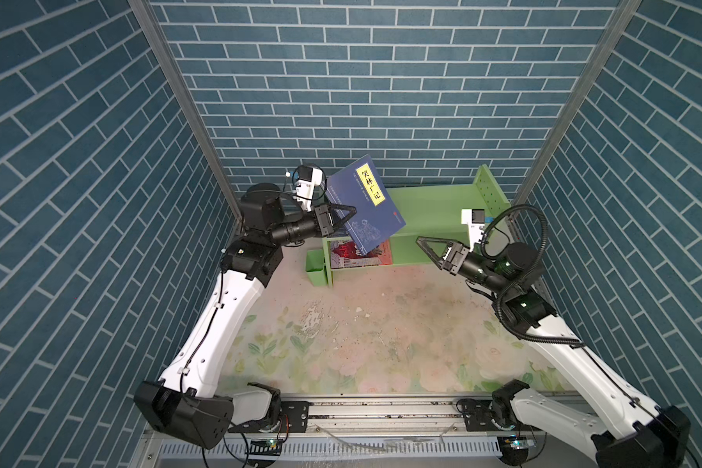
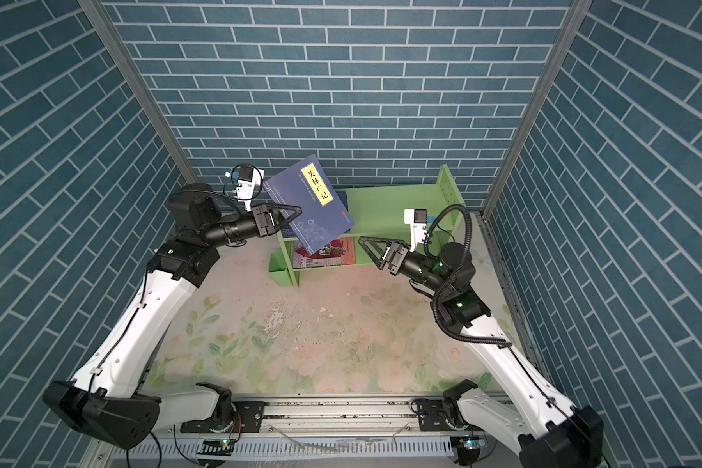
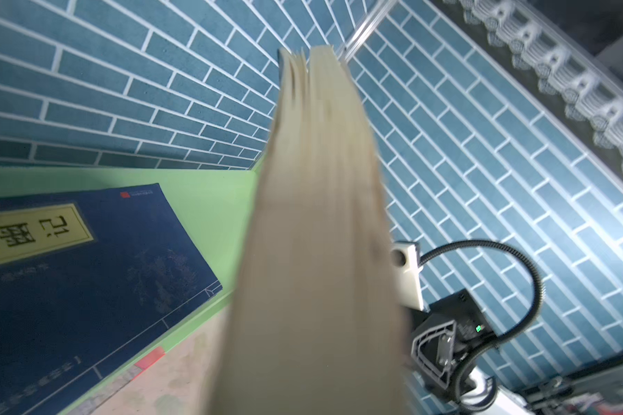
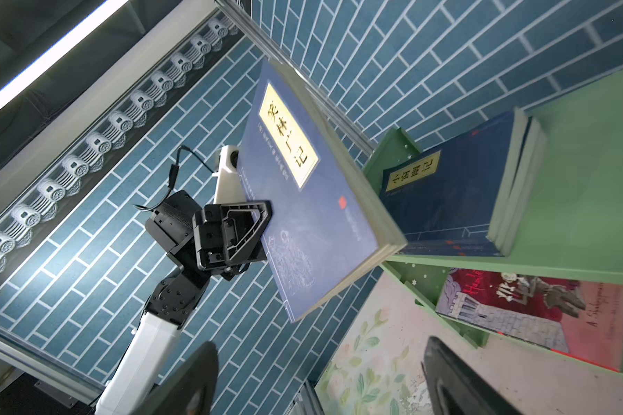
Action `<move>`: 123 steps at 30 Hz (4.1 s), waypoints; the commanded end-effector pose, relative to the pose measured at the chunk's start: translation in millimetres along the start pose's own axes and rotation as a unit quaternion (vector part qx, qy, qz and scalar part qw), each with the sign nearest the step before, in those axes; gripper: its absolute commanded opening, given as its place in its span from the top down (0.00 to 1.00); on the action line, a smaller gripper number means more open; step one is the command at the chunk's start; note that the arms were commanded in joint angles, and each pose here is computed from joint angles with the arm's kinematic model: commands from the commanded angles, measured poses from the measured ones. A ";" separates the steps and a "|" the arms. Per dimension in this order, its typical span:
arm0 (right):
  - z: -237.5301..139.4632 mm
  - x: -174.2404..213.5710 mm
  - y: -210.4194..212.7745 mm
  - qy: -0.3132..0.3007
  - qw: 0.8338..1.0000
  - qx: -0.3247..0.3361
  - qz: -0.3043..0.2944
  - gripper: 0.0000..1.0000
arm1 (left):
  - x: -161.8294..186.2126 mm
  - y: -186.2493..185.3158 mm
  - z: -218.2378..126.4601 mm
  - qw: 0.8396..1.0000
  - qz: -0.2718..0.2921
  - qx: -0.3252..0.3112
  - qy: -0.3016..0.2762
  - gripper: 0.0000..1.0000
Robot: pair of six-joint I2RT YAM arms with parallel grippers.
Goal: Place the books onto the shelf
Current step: 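Carry the held book up toward the upper shelf with both grippers, then lower the book onto the stacked blue books with both grippers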
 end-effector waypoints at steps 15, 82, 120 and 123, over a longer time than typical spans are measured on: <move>62.3 -19.5 27.1 -0.060 0.991 -0.121 -0.013 0.15 | -10.6 -14.8 -2.7 0.988 -0.081 0.128 -0.034 0.97; -15.2 -19.5 32.3 0.201 0.970 -0.136 -0.030 0.52 | 77.7 -13.0 -15.0 0.965 0.029 0.138 0.220 1.00; 17.6 -42.0 4.2 0.129 0.980 -0.153 0.016 1.00 | 51.0 5.8 -22.2 0.988 0.037 0.097 0.115 0.67; 18.7 -46.5 2.1 0.144 0.980 -0.139 0.006 1.00 | 48.0 17.8 -33.1 0.992 0.045 0.055 0.103 0.42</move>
Point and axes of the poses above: each gripper's point midway between its finger pads, its own z axis out along the fingers, its own y axis along the line the jaws close on, x = y × z, the point moved 5 cm from there along -z, back along the fingers, and after that the axes turned 14 degrees about -z, right-handed, at the moved point
